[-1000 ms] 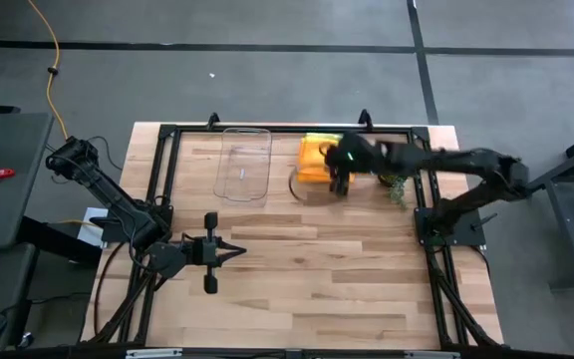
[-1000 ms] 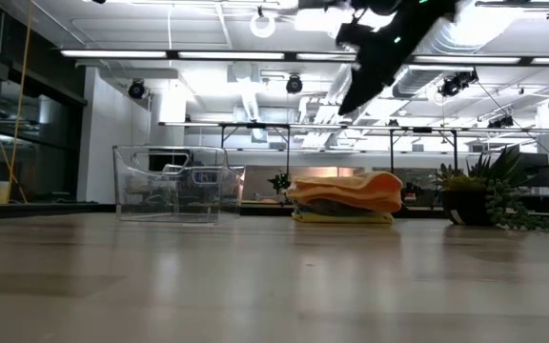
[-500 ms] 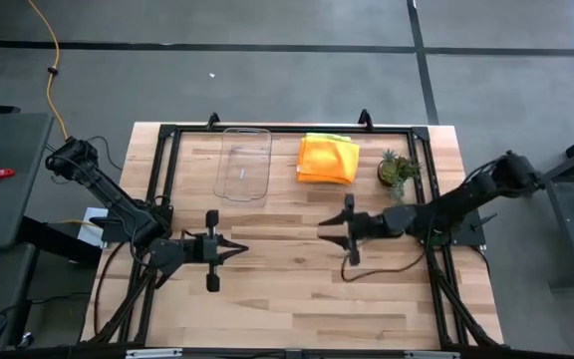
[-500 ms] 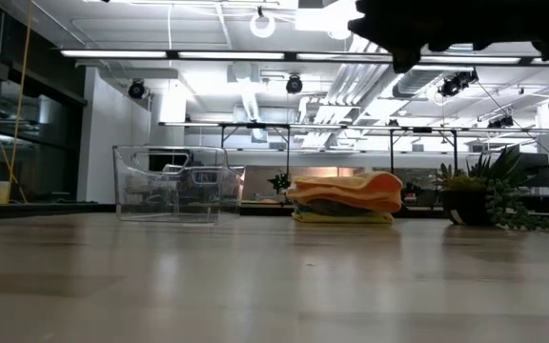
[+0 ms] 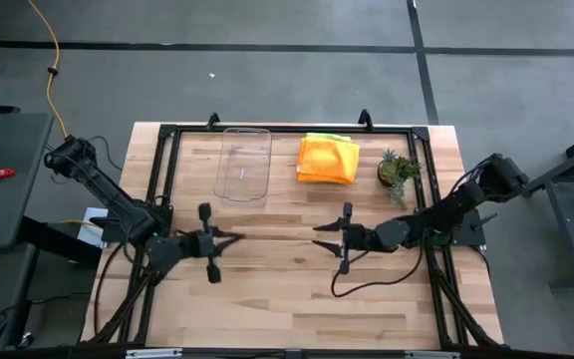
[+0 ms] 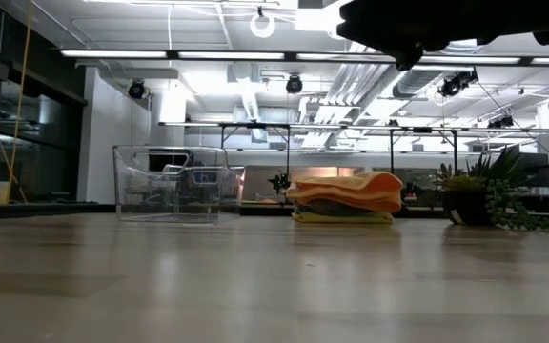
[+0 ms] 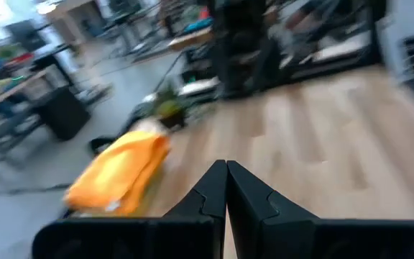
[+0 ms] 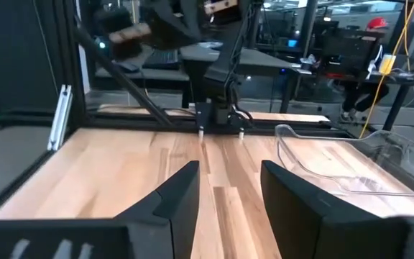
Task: Fold microfiber towels
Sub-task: Return to Home Position
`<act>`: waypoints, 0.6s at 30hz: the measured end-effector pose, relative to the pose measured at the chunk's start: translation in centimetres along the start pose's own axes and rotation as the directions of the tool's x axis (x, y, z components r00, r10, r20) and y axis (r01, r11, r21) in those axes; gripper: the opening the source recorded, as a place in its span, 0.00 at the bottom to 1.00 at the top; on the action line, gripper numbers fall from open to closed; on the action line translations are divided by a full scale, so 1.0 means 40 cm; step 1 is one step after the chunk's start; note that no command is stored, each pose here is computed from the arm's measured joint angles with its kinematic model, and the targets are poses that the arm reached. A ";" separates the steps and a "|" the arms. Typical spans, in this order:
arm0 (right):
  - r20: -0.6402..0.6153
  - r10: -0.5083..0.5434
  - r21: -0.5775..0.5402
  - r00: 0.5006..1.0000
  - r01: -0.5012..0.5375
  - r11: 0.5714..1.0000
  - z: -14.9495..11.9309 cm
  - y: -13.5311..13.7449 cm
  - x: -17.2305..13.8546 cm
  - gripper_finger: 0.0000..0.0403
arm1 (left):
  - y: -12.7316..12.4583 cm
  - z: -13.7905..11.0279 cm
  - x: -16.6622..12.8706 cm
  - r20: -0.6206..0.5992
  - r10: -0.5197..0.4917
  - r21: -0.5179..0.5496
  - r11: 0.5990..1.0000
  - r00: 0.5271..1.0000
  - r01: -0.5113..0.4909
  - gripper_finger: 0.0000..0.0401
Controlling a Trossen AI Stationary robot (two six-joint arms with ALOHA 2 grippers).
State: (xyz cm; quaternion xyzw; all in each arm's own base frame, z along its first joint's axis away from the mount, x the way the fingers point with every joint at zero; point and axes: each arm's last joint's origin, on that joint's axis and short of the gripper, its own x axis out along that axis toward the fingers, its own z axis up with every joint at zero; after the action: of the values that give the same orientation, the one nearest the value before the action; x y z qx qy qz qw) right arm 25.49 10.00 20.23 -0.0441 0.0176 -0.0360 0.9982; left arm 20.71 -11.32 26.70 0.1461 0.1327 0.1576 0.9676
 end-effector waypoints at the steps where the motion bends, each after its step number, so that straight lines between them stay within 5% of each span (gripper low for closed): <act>1: 0.004 -0.001 0.013 1.000 0.001 1.000 0.002 0.000 0.001 0.35 | 0.010 -0.004 -0.010 -0.017 0.028 0.014 1.000 0.999 -0.028 0.00; 4: 0.008 -0.001 0.024 1.000 0.001 1.000 0.003 0.000 0.001 0.33 | 0.060 -0.016 -0.043 -0.072 0.066 0.013 0.998 0.995 -0.066 0.00; 9: 0.007 -0.009 0.024 1.000 0.009 1.000 0.003 -0.004 0.003 0.28 | 0.170 -0.053 -0.069 -0.105 0.015 -0.137 0.990 0.994 -0.029 0.00; 18: 0.004 -0.047 0.053 0.999 0.047 0.997 0.001 -0.028 0.013 0.19 | 0.240 -0.193 -0.059 0.168 -0.169 -0.295 0.932 0.971 0.213 0.00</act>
State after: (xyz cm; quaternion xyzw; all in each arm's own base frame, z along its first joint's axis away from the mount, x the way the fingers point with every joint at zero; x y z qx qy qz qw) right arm 25.95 8.85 20.37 -0.0182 0.0129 -0.0598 0.9980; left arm 13.65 -1.55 23.20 -0.0109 0.0514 0.0709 0.9961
